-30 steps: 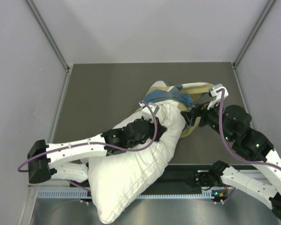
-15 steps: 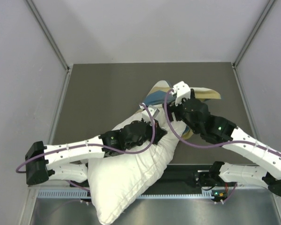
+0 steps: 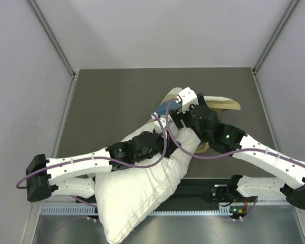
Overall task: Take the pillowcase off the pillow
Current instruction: Pull out the pillow
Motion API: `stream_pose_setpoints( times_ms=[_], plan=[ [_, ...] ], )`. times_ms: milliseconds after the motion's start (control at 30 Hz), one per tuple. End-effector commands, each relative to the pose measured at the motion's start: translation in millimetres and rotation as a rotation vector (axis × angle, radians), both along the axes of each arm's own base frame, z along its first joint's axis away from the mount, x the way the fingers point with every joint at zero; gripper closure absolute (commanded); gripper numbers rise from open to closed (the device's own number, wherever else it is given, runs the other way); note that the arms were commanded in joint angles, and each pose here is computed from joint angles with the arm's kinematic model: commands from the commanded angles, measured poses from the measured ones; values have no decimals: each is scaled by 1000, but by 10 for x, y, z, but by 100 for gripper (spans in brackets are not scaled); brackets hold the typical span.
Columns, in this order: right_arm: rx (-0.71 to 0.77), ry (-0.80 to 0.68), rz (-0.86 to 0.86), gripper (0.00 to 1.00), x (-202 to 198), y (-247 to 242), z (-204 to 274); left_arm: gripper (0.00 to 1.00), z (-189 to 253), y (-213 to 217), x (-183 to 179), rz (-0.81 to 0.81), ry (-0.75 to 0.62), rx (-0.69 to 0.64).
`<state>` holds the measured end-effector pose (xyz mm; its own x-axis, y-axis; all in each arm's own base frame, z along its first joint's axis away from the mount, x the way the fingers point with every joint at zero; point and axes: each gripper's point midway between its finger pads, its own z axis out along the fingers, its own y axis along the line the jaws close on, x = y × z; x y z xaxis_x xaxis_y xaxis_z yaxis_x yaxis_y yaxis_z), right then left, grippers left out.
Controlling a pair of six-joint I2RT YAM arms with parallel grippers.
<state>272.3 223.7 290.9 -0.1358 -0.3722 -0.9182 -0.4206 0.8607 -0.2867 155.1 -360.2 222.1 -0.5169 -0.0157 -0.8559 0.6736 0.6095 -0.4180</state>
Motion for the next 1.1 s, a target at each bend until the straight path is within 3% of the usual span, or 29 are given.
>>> stream_pose_setpoints(
  times_ms=[0,533,967,1067],
  plan=[
    [21,-15,53,15,-75,90,93,100,-702,459,-190,-33,82,290],
    [-38,19,83,15,-219,79,91,100,-733,486,-171,-25,76,307],
    [-44,-114,-108,17,326,26,64,100,-817,537,-311,-53,130,281],
    [-52,-142,-168,32,476,-109,82,100,-839,583,-340,-53,135,274]
  ],
)
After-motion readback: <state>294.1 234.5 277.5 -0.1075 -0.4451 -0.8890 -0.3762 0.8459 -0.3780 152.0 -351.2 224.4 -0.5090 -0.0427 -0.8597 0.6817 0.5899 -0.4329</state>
